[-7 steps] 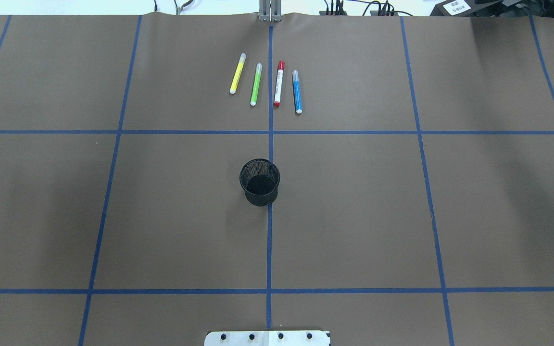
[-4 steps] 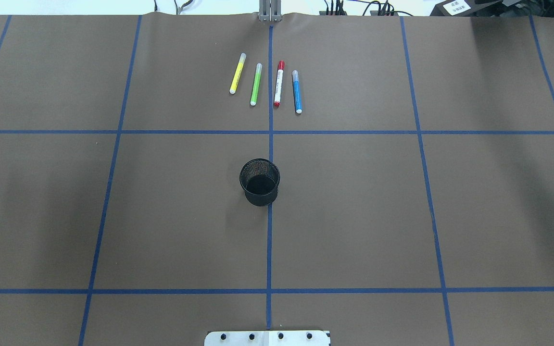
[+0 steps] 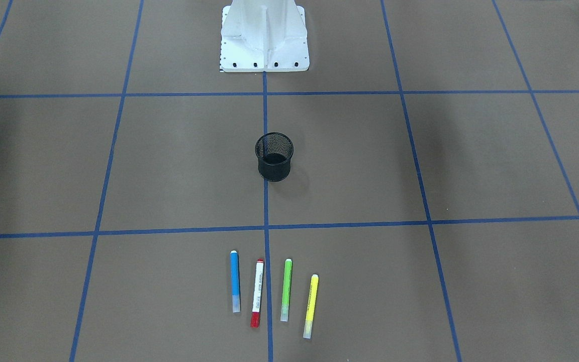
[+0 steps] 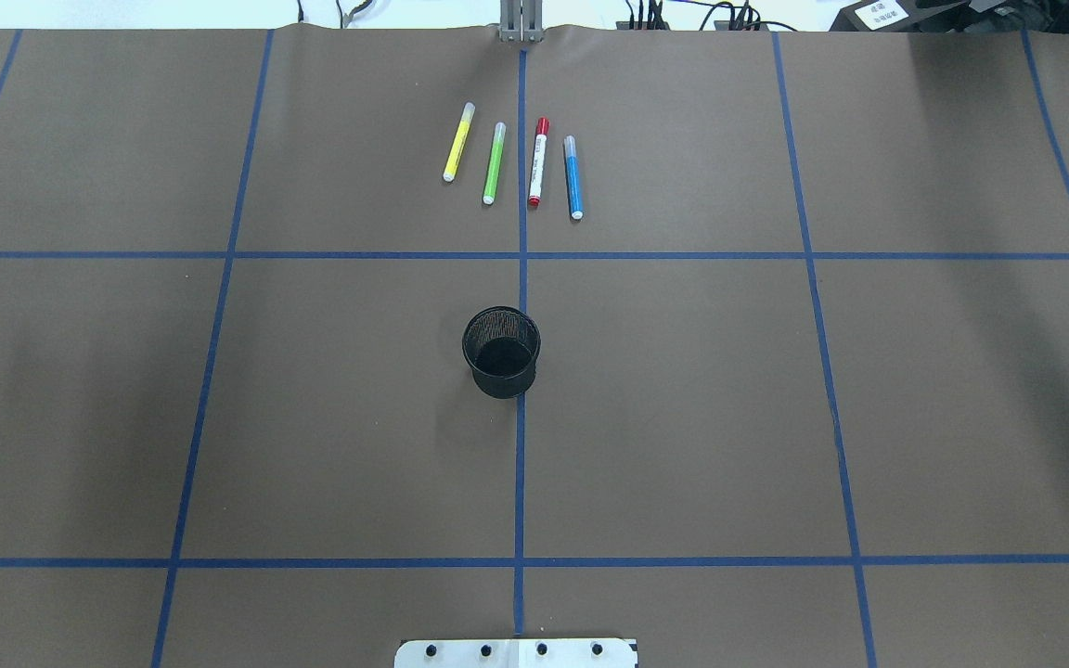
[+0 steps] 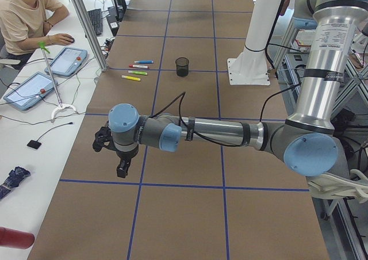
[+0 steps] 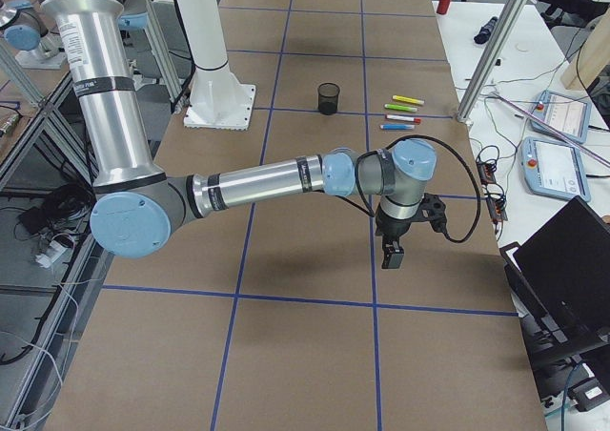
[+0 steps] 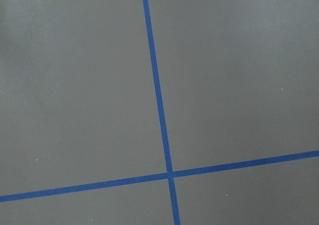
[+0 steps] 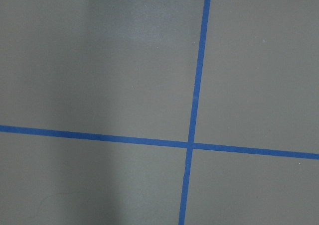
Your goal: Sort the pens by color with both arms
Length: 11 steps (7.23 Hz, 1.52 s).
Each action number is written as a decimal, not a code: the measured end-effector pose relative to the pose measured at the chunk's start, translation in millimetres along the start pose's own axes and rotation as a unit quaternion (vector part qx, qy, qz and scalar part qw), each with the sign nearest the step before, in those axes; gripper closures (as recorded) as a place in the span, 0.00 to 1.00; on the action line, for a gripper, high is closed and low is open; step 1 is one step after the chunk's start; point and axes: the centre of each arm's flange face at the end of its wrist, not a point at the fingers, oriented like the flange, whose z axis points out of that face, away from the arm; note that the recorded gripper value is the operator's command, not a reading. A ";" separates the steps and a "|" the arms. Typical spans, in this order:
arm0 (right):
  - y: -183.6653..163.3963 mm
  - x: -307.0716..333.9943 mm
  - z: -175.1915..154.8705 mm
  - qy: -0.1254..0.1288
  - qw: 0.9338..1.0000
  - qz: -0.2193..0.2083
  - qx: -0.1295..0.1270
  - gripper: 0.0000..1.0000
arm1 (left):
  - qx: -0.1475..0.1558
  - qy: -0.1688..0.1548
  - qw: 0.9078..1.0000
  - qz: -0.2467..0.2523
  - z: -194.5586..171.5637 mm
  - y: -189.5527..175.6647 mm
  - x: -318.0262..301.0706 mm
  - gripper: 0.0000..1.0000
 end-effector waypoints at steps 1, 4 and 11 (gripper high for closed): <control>-0.1 -0.2 -0.1 0.000 1.000 -0.001 0.001 0.00 | 0.000 0.000 1.000 0.000 0.1 0.2 -0.1 0.00; -0.9 -1.3 -0.2 -0.001 1.000 -0.005 0.006 0.00 | 0.000 0.000 1.000 -0.001 0.2 0.4 -0.4 0.00; -2.1 -1.8 -0.5 -0.002 1.000 -0.013 0.016 0.00 | -0.002 0.000 1.000 -0.003 1.7 2.5 -1.8 0.00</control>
